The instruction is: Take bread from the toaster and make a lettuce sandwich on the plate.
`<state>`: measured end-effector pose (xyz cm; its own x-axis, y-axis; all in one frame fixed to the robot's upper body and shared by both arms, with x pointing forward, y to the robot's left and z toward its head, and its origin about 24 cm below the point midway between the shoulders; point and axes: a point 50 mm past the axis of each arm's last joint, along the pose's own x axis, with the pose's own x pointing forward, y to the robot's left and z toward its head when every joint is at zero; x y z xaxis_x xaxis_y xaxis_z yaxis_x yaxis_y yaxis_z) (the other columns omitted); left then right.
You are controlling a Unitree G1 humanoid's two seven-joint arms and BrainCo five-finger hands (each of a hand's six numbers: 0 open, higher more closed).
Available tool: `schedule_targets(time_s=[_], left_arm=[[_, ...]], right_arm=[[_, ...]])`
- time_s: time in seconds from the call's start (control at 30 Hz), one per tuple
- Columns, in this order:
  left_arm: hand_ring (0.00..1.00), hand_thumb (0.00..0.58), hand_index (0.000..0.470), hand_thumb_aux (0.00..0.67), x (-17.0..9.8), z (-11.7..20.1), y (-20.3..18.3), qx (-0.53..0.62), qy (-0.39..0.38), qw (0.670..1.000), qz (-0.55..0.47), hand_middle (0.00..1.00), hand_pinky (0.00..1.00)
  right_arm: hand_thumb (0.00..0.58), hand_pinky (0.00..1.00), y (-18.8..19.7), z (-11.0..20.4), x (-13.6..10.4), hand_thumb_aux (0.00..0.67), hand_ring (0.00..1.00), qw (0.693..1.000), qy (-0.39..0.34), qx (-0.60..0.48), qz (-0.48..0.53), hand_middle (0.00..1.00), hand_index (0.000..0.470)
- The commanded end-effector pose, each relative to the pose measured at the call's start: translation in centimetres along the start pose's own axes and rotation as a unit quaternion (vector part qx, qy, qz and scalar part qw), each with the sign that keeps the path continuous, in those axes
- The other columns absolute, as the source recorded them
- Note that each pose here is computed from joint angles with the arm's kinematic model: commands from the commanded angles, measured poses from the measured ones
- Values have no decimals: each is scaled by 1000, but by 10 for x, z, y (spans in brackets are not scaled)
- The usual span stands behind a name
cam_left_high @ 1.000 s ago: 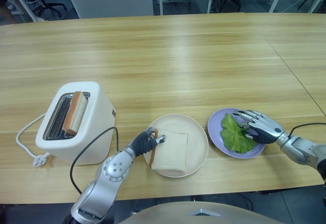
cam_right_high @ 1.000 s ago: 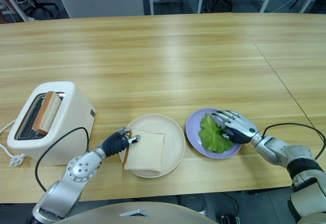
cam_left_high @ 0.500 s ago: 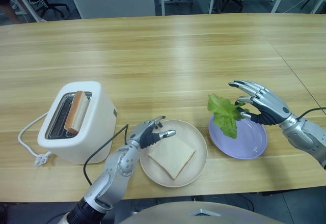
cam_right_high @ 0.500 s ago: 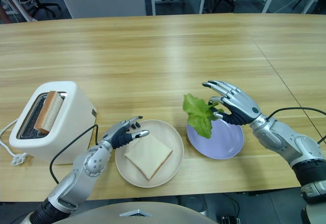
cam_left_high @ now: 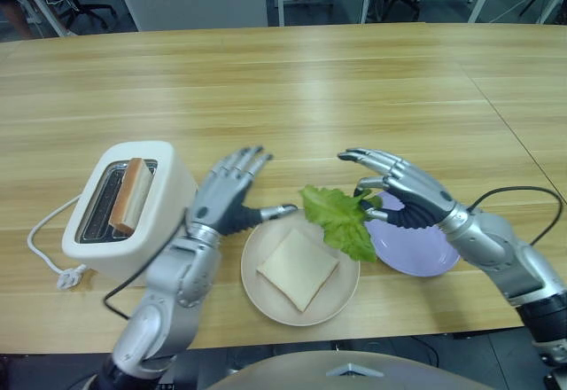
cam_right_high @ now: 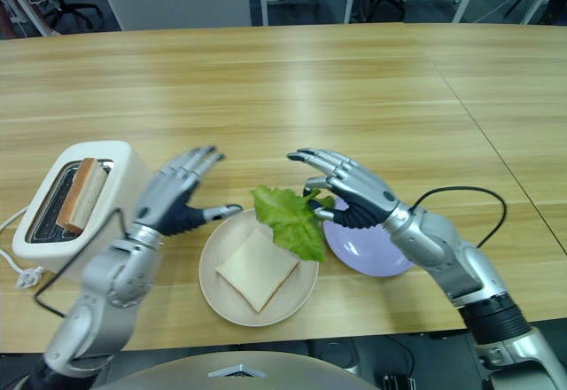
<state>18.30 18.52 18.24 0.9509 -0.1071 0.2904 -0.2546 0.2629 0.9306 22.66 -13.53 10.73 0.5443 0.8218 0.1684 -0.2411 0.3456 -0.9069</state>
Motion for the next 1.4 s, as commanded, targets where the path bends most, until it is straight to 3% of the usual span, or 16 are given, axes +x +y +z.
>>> schedule_targets(time_s=[0.03,0.27,0.6,0.63,0.67,0.7,0.9,0.93,0.97,1.0,1.17,1.2,1.23,1.4], left_arm=[[0,0,0,0,-12,-19,38,47,58,996,46,0,0],[0,0,0,0,-33,-51,64,126,158,978,49,0,0],[0,0,0,0,-47,-100,2,139,271,942,-143,0,0],[0,0,0,0,-47,-101,-3,133,273,940,-155,0,0],[0,0,0,0,-46,-102,-9,131,274,938,-167,0,0],[0,0,0,0,-46,-103,-14,125,275,936,-179,0,0],[0,0,0,0,-42,-110,-25,129,288,928,-199,0,0],[0,436,231,336,-41,-111,-25,130,289,928,-197,0,0],[0,520,312,455,-39,-112,-24,130,288,929,-191,0,0],[0,580,460,670,-38,-111,-21,129,285,933,-180,0,0],[0,580,460,670,-28,-103,-1,111,254,956,-96,0,0],[808,580,460,670,-26,-100,4,107,244,961,-75,808,808],[980,580,460,670,-25,-98,8,104,237,964,-60,980,980],[1000,580,460,670,-19,-83,35,84,189,978,29,1000,1000]], right_arm=[[580,0,23,-1,8,670,0,998,6,23,50,0,460],[580,0,52,-3,25,670,0,994,0,46,99,0,460],[580,0,80,-13,31,654,0,990,16,16,140,0,449],[307,0,80,-13,31,210,0,990,18,14,140,0,144],[307,0,80,-13,31,210,0,990,18,13,139,0,144],[0,0,80,-12,32,0,0,990,17,12,137,0,0],[0,0,64,-1,31,0,0,994,1,-5,111,0,0],[0,0,61,1,30,0,0,994,0,-7,106,0,0],[0,0,58,3,29,0,0,995,-1,-9,101,0,0],[0,0,54,5,28,0,0,995,-3,-10,96,0,0],[0,0,37,11,22,0,0,997,-1,-18,74,0,0],[0,0,33,11,20,0,0,997,3,-22,71,0,0],[0,0,31,10,19,0,0,997,6,-25,69,0,0],[0,0,16,11,8,0,0,998,20,-37,52,0,0]])
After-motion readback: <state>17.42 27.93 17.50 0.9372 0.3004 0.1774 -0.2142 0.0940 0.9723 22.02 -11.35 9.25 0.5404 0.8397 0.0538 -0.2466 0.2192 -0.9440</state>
